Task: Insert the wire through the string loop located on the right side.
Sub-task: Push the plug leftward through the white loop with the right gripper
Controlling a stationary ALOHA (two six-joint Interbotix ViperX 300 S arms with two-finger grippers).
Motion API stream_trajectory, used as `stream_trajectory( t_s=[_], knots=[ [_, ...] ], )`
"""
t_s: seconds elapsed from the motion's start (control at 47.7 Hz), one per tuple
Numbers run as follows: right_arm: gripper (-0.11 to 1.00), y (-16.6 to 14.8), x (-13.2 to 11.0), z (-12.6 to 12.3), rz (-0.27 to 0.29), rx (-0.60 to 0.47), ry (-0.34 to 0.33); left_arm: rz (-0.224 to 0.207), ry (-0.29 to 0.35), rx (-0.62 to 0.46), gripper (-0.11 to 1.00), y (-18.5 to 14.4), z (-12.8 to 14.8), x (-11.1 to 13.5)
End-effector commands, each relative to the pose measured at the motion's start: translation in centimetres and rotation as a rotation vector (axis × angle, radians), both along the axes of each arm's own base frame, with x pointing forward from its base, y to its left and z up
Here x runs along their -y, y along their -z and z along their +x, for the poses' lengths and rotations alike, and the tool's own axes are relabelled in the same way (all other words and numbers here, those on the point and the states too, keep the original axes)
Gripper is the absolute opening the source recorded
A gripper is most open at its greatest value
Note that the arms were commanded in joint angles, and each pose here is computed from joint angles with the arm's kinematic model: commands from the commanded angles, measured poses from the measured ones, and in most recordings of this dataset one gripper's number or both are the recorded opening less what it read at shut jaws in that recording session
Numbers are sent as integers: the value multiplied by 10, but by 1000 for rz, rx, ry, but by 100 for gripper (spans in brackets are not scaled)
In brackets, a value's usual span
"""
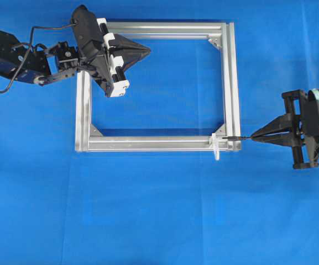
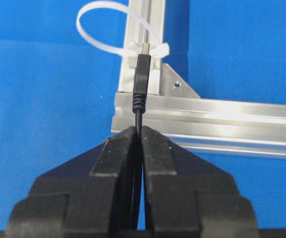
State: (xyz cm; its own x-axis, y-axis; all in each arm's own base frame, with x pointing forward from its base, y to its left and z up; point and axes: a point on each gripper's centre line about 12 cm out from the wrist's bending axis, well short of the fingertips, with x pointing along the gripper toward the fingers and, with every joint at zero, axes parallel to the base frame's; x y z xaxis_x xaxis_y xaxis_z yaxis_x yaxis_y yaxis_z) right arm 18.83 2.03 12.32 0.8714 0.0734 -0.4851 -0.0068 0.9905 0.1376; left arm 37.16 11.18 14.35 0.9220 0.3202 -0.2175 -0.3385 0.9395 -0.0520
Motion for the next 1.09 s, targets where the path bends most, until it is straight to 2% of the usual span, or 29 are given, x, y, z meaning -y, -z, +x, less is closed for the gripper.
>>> stream_trajectory(
  t_s=[0.0,0.566,1.069],
  knots=[
    [-4,-5,-2,13,1,31,-1,18,2,50,0,-16,4,-1],
    [-4,0,-9,73,-15,38,4,19,3,47,0,-15,4,-1],
    [-4,0,-10,80,-14,46,4,12,10,43,0,-14,2,3]
  ],
)
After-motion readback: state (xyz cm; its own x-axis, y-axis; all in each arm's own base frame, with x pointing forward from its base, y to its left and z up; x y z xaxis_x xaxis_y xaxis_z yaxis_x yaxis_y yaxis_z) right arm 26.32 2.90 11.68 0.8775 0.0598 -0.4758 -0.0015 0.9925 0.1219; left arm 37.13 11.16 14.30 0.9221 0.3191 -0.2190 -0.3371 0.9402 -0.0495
